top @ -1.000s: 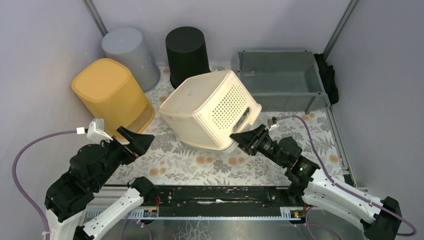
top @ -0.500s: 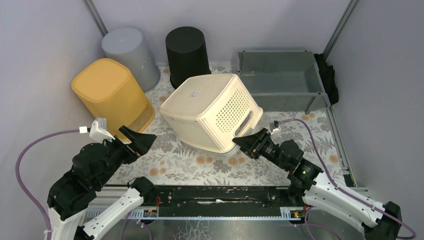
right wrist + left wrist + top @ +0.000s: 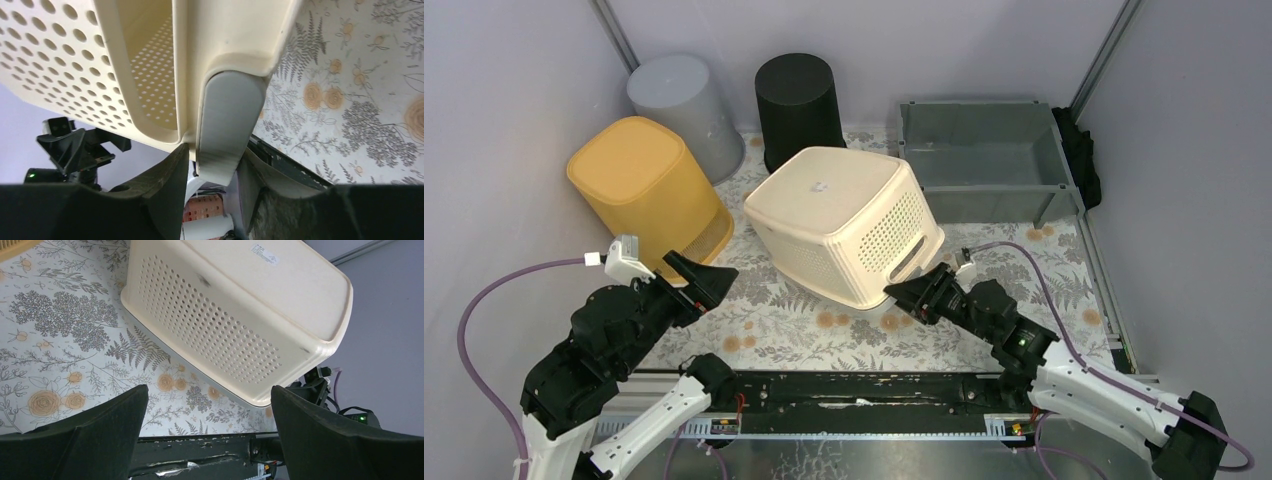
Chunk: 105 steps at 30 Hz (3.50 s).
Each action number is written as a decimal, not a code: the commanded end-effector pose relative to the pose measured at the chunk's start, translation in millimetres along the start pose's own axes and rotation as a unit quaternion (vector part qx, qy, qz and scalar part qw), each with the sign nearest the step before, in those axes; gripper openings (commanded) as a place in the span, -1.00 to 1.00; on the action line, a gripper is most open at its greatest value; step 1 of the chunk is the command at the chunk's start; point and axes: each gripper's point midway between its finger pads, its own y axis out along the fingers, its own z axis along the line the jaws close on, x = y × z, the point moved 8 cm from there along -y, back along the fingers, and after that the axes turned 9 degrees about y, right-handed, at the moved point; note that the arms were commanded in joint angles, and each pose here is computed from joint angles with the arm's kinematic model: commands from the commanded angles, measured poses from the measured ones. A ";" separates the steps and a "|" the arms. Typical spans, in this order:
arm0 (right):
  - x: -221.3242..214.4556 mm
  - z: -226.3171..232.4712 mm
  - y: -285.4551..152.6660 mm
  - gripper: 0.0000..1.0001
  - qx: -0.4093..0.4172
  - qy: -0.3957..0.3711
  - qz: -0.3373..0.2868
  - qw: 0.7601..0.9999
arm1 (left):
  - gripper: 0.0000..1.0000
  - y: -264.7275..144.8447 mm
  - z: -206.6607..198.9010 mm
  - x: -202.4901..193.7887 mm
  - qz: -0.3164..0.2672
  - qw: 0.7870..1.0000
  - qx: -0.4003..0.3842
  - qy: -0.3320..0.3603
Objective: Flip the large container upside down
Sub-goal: Turn the container upside down at the center of the board, then move the container to the center of the board.
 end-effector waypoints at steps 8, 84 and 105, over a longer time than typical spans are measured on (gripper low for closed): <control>-4.9 -17.2 12.8 -0.07 -0.022 -0.008 0.026 0.999 | 1.00 1.8 -6.6 3.7 -0.012 1.000 -0.022 -0.012; 139.7 99.8 28.5 0.37 -0.124 -0.209 -0.114 0.963 | 1.00 52.6 -12.4 -27.4 0.084 0.996 -0.005 0.031; 177.8 89.1 61.2 0.41 -0.094 -0.221 -0.093 0.966 | 1.00 94.8 -16.3 -49.4 0.119 0.992 -0.008 0.040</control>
